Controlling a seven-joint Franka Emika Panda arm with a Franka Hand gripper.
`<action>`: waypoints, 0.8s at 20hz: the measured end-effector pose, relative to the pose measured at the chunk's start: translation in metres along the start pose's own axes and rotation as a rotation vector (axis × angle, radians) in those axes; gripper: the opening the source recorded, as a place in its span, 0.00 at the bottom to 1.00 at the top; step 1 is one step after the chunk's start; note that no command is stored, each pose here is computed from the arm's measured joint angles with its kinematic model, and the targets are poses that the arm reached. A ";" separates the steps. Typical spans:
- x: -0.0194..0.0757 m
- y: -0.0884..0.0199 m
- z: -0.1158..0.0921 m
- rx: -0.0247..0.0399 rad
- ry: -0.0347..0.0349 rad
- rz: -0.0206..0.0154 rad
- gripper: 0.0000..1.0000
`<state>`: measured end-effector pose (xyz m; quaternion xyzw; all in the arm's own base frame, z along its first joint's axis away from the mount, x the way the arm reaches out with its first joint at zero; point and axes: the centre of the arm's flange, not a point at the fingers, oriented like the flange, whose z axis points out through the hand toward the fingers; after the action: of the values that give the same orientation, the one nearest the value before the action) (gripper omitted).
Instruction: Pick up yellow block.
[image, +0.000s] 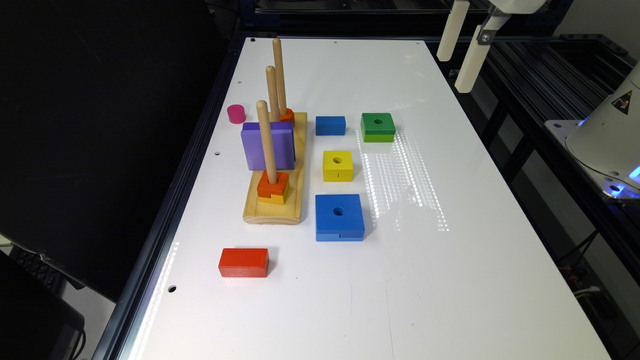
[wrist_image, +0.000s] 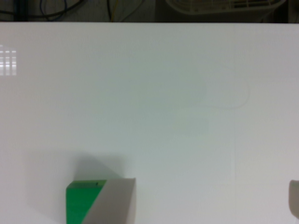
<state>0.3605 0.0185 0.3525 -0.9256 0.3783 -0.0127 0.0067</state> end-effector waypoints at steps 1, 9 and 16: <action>0.0007 -0.001 -0.001 0.0014 0.0012 0.0000 1.00; 0.0105 -0.012 0.000 -0.0024 -0.0056 -0.0006 1.00; 0.0164 -0.018 -0.001 -0.0015 -0.0061 -0.0003 1.00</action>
<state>0.3846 0.0197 0.3543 -0.9257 0.3781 -0.0095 0.0071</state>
